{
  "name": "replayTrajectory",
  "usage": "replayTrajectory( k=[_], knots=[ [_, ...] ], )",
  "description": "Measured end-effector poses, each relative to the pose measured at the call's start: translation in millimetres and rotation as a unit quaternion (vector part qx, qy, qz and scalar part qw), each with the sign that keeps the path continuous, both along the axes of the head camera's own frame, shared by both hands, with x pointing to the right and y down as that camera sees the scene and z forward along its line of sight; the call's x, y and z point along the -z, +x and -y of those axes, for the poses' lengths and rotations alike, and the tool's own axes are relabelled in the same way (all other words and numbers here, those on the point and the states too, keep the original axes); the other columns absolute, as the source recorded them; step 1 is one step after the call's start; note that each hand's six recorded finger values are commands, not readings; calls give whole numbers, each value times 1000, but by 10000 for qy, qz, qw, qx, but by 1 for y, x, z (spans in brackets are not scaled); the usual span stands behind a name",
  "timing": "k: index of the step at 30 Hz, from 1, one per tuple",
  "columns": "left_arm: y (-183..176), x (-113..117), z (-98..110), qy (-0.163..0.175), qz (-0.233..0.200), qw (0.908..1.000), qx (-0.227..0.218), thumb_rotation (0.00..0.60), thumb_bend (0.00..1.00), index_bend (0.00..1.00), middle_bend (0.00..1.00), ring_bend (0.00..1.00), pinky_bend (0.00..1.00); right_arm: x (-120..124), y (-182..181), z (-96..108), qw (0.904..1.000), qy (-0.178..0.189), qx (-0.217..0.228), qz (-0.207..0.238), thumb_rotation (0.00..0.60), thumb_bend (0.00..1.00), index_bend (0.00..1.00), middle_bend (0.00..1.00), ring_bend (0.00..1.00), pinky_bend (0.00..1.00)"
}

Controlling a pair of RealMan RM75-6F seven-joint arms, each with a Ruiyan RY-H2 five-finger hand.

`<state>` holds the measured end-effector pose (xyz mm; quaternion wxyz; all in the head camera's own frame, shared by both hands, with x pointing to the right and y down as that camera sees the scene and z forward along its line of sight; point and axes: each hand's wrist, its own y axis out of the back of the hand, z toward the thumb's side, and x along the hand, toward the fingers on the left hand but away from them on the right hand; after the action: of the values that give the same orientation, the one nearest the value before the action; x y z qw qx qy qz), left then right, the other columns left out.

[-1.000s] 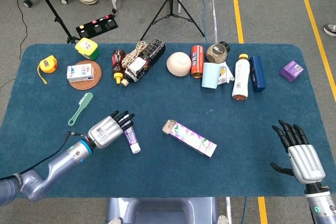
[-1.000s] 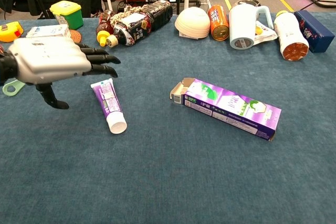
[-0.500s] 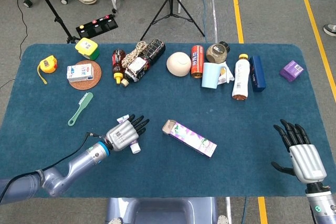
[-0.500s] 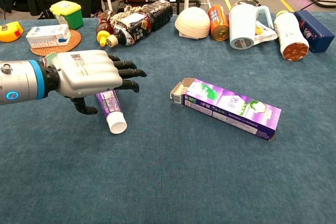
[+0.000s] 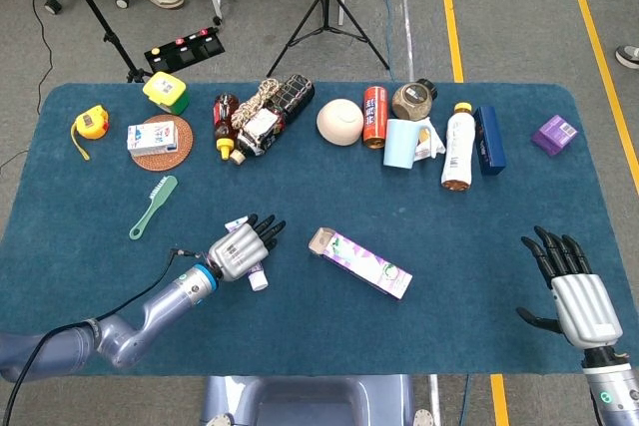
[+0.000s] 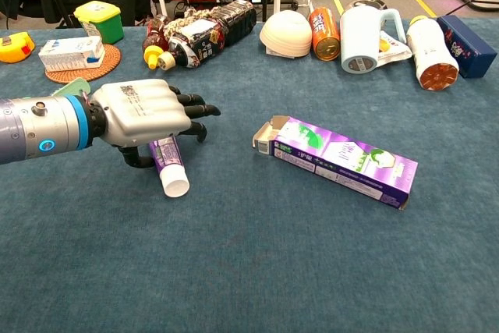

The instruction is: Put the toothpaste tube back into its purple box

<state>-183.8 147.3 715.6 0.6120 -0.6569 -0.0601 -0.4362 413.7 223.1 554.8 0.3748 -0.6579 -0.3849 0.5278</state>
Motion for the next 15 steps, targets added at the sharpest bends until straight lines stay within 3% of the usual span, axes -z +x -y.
replayTrajectory(
  k=[6,9,15],
  knots=[
    [0,-1,2,111,-112,9999,42,600,339,518,409,363,541,0,0,0,10000,-1,3,8,600,72,82,0,0,0],
    [-1,-1,2,127,-188,9997,86,600,349,570,480,427,594,0,0,0,10000,2,-2,14,600,72,82,0,0,0],
    [-10,3,7,157,-373,9988,287,600,349,591,503,445,605,0,0,0,10000,-7,9,16,600,73,82,0,0,0]
  ],
)
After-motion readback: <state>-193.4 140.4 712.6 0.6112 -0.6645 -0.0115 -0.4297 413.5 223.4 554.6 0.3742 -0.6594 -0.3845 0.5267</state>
